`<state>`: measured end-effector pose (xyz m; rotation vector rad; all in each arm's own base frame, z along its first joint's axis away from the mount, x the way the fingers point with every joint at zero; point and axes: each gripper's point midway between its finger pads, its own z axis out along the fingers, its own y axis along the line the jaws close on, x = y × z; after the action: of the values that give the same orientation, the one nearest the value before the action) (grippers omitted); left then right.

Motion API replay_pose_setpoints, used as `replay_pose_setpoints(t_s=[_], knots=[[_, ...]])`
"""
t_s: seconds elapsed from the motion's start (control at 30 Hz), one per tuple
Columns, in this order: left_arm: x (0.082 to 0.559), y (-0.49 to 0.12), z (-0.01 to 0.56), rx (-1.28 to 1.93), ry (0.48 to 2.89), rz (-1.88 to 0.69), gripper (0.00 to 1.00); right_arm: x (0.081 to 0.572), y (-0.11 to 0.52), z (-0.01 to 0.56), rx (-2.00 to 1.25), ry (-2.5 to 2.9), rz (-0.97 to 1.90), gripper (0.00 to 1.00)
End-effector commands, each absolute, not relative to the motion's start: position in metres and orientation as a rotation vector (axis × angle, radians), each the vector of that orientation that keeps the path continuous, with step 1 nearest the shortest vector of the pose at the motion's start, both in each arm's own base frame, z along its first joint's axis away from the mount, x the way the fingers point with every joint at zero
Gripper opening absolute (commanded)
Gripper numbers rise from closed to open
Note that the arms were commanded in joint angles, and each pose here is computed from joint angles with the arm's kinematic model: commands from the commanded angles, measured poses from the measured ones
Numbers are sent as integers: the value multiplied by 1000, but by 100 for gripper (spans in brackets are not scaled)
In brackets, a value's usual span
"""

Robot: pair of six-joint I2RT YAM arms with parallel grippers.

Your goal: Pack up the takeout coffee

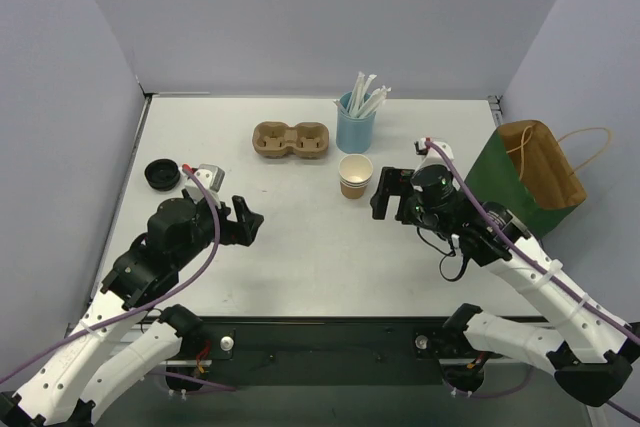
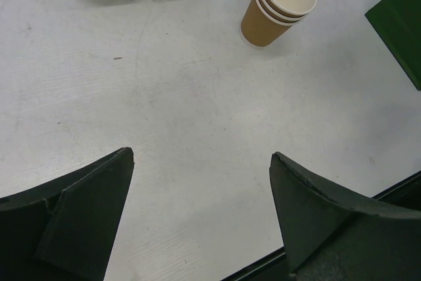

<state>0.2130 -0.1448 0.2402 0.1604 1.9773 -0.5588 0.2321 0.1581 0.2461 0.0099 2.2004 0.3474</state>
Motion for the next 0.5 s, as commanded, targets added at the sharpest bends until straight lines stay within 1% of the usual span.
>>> replay_pose_setpoints(t_s=[0.0, 0.2, 0.27, 0.3, 0.33, 0.37, 0.43, 0.47], knots=[[217, -143, 250, 158, 1926, -548, 94, 242, 153, 257, 30, 2171, 291, 100], [219, -141, 248, 153, 1935, -526, 93, 264, 124, 258, 69, 2133, 25, 97], [219, -142, 248, 155, 1938, -526, 93, 280, 121, 254, 68, 2147, -59, 92], [220, -141, 247, 153, 1941, -522, 93, 292, 119, 242, 77, 2194, -96, 88], [220, -141, 247, 152, 1940, -520, 93, 300, 120, 238, 67, 2223, -90, 70], [220, -140, 247, 152, 1940, -516, 93, 308, 126, 243, 65, 2234, -49, 62], [220, -139, 246, 148, 1942, -509, 93, 322, 137, 226, 37, 2294, -36, 48], [221, -139, 245, 148, 1946, -506, 93, 329, 142, 230, 38, 2288, -24, 45]])
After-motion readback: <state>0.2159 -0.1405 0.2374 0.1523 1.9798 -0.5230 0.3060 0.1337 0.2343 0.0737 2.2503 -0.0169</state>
